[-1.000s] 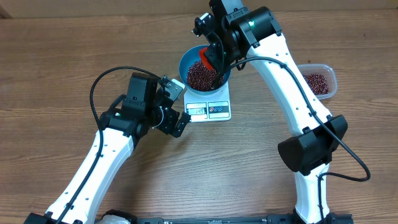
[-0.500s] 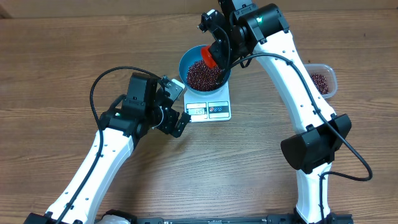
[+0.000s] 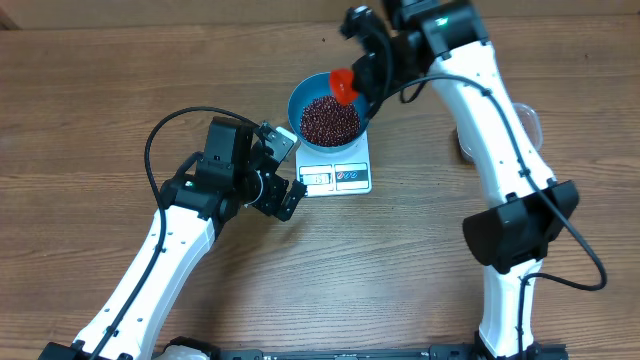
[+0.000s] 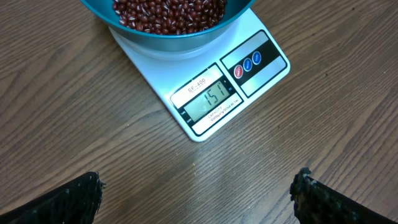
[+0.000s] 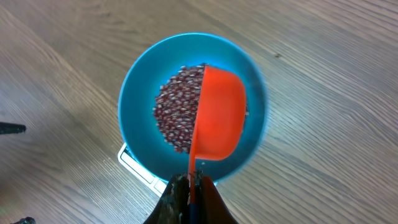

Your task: Scoop item into bowl and weigh 150g on scale

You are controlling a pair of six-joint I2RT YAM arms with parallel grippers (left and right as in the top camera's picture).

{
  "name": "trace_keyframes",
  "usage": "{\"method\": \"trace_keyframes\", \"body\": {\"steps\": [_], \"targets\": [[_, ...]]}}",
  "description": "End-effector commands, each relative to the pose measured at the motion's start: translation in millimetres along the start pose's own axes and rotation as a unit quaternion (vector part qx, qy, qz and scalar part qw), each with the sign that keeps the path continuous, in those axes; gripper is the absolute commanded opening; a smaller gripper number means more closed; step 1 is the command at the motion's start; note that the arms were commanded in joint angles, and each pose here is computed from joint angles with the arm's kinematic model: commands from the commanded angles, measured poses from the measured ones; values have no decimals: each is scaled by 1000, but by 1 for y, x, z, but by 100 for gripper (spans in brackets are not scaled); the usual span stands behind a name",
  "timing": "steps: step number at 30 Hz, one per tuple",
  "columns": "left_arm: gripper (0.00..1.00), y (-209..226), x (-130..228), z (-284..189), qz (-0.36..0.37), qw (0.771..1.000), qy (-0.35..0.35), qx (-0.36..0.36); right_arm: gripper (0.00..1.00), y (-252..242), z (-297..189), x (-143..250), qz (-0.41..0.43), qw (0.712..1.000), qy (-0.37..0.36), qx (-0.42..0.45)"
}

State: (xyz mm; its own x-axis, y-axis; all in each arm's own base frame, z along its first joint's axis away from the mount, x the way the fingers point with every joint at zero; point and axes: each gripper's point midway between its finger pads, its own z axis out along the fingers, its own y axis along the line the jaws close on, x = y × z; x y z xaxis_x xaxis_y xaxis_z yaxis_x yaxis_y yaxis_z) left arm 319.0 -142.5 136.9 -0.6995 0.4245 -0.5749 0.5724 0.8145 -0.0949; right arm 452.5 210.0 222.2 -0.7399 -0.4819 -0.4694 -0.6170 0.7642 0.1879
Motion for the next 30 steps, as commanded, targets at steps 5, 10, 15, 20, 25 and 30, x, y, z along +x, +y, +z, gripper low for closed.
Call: {"method": "trace_keyframes", "body": {"steps": [5,10,15,20,25,30], "targets": [[100,0,2,2,-6,1000,3,2,4,-17,-64,-15,31,996,-80,-13],[100,0,2,2,-6,1000,4,2,4,-24,-67,-13,36,996,-82,-8],[100,0,2,2,-6,1000,4,2,4,-25,-67,-14,35,996,-84,-8],[99,0,1,2,-6,1000,3,2,4,-25,-66,-21,28,995,-97,-6],[100,0,2,2,-6,1000,4,2,4,-26,-65,-23,26,995,-100,-4],[100,0,2,2,-6,1000,3,2,4,-27,-65,-25,25,994,-103,-3]]}}
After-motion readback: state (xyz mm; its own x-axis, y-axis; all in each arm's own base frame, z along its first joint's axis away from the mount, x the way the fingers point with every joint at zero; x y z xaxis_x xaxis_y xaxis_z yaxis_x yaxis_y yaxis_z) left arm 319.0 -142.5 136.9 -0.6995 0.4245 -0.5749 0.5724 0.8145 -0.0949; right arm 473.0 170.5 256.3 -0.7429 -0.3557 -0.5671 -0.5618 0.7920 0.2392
